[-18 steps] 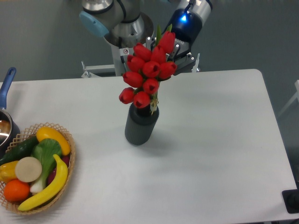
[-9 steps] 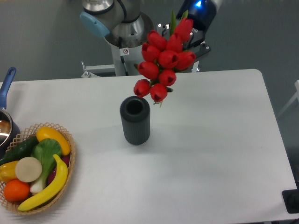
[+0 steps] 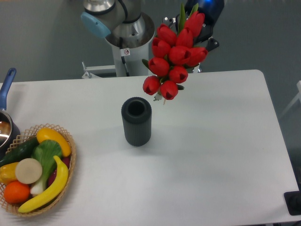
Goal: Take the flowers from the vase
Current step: 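Carry the held tulips away from the vase and lower them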
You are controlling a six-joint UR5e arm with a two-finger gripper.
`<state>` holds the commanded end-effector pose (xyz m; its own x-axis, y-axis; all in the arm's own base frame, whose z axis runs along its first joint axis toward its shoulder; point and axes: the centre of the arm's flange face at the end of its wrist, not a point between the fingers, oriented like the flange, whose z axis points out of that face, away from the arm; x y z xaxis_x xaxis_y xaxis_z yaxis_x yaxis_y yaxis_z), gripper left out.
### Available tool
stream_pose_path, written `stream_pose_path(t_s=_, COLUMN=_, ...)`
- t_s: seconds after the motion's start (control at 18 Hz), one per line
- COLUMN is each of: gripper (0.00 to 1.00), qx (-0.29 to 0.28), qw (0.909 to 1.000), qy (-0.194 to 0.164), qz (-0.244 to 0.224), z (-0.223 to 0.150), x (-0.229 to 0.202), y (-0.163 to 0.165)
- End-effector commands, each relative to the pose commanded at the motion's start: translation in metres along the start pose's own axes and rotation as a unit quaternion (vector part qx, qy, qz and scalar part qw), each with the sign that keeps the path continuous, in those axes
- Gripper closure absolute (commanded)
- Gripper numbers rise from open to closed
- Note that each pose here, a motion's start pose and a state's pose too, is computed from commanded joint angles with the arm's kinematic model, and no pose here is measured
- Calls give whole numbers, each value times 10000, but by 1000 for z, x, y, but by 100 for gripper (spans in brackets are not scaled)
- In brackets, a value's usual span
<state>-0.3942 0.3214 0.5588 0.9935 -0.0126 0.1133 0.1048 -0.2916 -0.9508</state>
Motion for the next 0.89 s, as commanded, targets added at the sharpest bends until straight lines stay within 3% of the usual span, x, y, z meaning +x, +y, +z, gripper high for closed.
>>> stream_pose_path(t_s=0.17, gripper=100, qx=-28, qw=9999, qy=-57, qz=79, z=0, x=-11, y=-5)
stream_pose_path(t_s=0.33, gripper=100, qx=-350, qw=9979, qy=-538, qz=-37, z=-19, x=-36, y=9)
stream_pose_path(t_s=0.61, gripper=100, qx=-947, qw=9906, qy=-980, qz=-149, z=-21, x=-70, y=25)
stream_pose_path(t_s=0.89, gripper=100, qx=-1792, qw=9740, qy=-1361, qz=-243, z=-6, x=-108, y=56)
